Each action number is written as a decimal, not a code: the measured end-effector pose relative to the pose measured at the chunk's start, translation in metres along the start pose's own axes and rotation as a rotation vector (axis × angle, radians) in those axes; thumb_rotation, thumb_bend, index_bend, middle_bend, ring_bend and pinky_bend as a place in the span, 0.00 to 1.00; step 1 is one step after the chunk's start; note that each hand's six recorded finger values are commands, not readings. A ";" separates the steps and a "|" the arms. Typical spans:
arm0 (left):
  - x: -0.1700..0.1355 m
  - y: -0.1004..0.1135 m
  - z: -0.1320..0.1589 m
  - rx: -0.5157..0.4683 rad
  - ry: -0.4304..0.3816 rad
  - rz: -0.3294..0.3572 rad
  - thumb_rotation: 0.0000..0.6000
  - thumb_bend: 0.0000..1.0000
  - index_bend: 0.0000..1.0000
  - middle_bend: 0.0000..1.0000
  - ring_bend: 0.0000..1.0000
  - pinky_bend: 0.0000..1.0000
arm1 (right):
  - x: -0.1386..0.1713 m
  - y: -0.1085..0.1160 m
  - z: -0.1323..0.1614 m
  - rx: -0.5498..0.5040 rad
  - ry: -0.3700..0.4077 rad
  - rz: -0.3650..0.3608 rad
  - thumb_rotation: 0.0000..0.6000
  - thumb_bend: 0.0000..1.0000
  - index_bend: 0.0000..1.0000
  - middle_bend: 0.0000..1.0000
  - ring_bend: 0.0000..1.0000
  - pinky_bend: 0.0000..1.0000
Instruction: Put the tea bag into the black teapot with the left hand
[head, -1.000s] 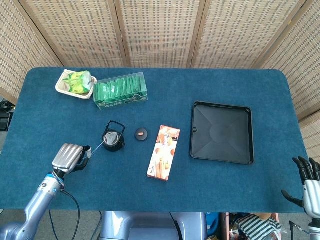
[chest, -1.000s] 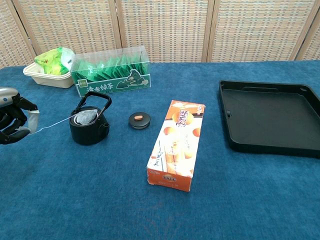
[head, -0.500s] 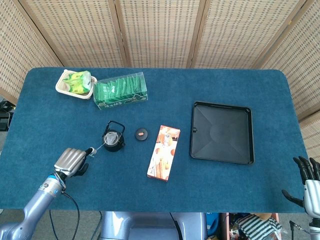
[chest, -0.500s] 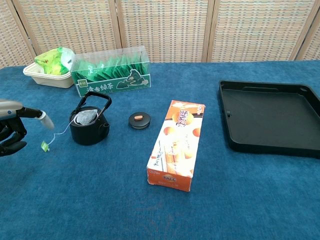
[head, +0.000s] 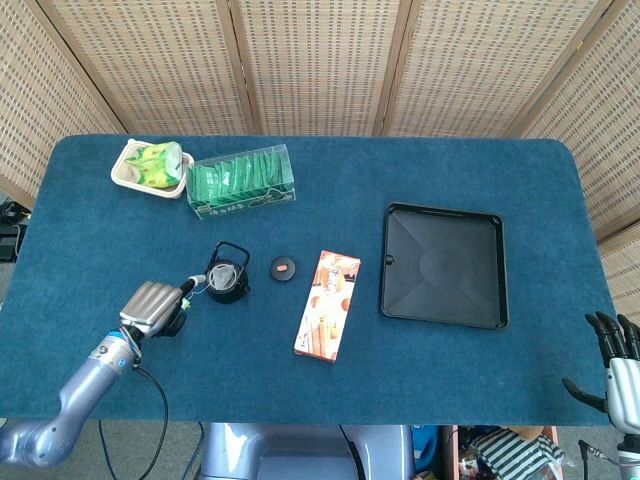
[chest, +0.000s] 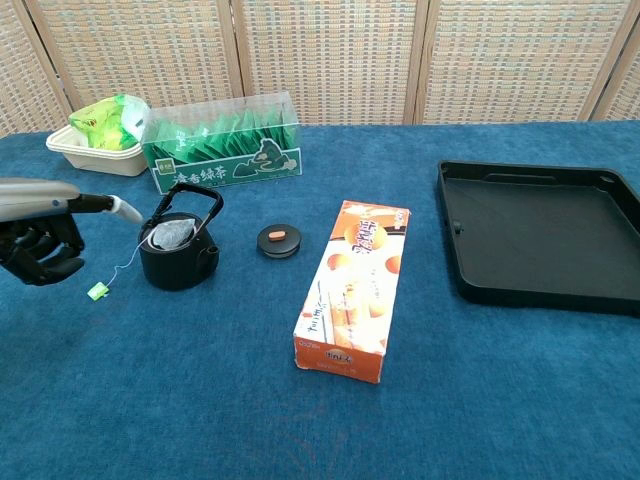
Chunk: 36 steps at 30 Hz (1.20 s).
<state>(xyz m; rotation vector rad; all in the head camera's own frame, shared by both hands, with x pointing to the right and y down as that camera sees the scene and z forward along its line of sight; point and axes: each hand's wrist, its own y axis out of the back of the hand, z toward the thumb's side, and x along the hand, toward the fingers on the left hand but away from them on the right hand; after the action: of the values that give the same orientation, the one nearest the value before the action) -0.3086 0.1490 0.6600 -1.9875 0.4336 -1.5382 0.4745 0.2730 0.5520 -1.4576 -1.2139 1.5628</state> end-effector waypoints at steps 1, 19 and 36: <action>0.002 0.000 0.001 0.001 -0.002 -0.006 1.00 0.60 0.10 0.77 0.74 0.69 | 0.000 0.000 0.000 0.000 -0.001 0.000 1.00 0.02 0.16 0.20 0.01 0.12; 0.032 -0.007 0.020 0.022 -0.015 -0.120 1.00 0.61 0.10 0.77 0.74 0.69 | 0.004 0.001 -0.004 0.002 -0.018 -0.001 1.00 0.02 0.16 0.20 0.01 0.12; 0.028 0.003 0.021 -0.019 0.000 -0.076 1.00 0.61 0.10 0.75 0.72 0.69 | 0.003 0.000 -0.003 -0.002 -0.014 -0.002 1.00 0.02 0.16 0.20 0.01 0.12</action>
<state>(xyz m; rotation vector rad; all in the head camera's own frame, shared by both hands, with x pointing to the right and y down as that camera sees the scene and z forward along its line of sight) -0.2800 0.1354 0.6762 -2.0396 0.3781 -1.5854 0.4773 0.2761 0.5508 -1.4486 -1.2245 1.5732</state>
